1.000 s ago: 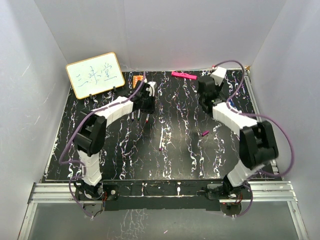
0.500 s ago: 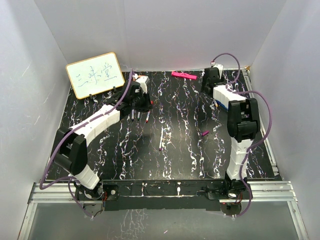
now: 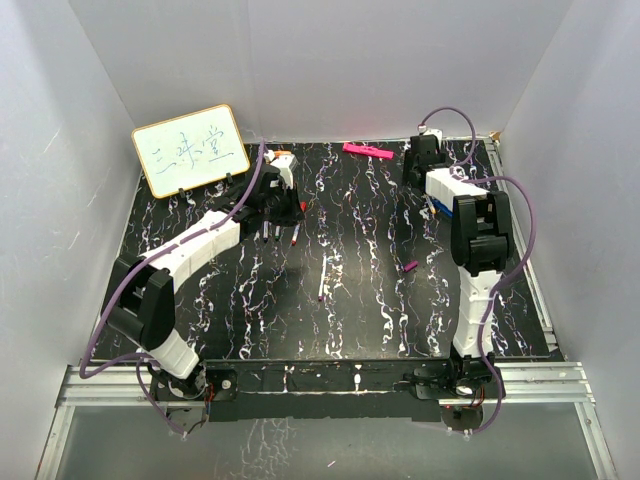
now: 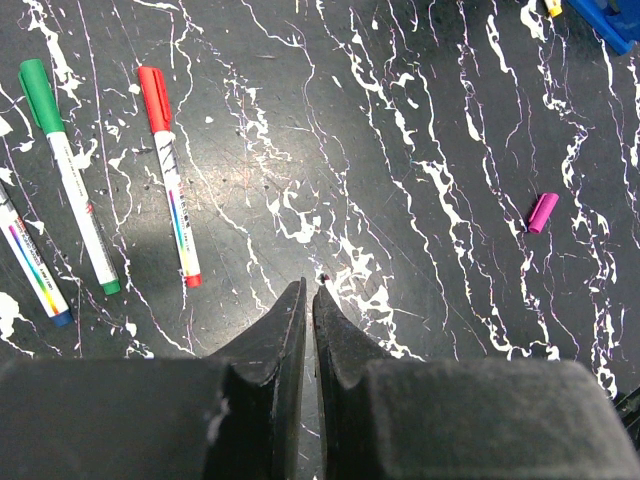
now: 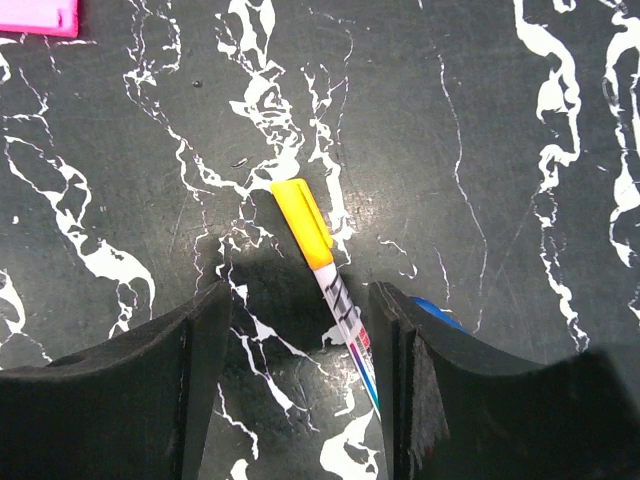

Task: Insert the pens into the pen caps

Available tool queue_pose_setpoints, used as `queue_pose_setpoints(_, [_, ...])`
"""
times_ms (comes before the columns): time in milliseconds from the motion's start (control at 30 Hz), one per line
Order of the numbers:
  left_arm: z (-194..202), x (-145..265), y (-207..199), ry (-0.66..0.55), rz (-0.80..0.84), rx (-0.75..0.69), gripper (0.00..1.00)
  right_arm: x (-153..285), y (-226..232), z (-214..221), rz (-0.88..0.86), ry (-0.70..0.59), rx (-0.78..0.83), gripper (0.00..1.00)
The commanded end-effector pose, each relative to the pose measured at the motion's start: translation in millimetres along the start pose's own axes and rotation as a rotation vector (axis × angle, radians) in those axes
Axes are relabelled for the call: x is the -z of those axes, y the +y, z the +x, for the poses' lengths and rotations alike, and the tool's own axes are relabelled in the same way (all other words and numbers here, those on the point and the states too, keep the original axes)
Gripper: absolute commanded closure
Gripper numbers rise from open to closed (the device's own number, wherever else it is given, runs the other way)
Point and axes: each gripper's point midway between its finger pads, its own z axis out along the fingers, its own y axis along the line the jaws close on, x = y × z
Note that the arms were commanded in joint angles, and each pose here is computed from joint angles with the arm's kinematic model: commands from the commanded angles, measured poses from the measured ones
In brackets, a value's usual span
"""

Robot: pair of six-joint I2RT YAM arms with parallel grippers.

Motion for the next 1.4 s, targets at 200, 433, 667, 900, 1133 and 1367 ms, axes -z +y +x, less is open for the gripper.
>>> queue_pose_setpoints(200, [-8,11,-2,-0.036,-0.009,-0.001,0.94,-13,-2,-26,-0.015,-0.065,-0.013,0.46])
queue_pose_setpoints(433, [-9,12,1,-0.040,-0.026,-0.001,0.94,-22,1,-11,-0.030,-0.024,-0.014,0.52])
queue_pose_setpoints(667, [-11,13,1,-0.047,-0.029,0.000,0.94,-31,1,17,-0.023,0.039,-0.019,0.53])
queue_pose_setpoints(900, [-13,12,1,-0.048,-0.030,0.001,0.95,-35,0,48,-0.020,0.120,-0.020,0.64])
queue_pose_setpoints(1133, [-15,12,0,-0.055,-0.030,0.004,0.95,-12,2,82,-0.048,0.203,-0.078,0.97])
queue_pose_setpoints(1367, [-18,17,2,-0.068,-0.047,-0.003,0.95,21,41,93,-0.158,0.224,-0.096,1.00])
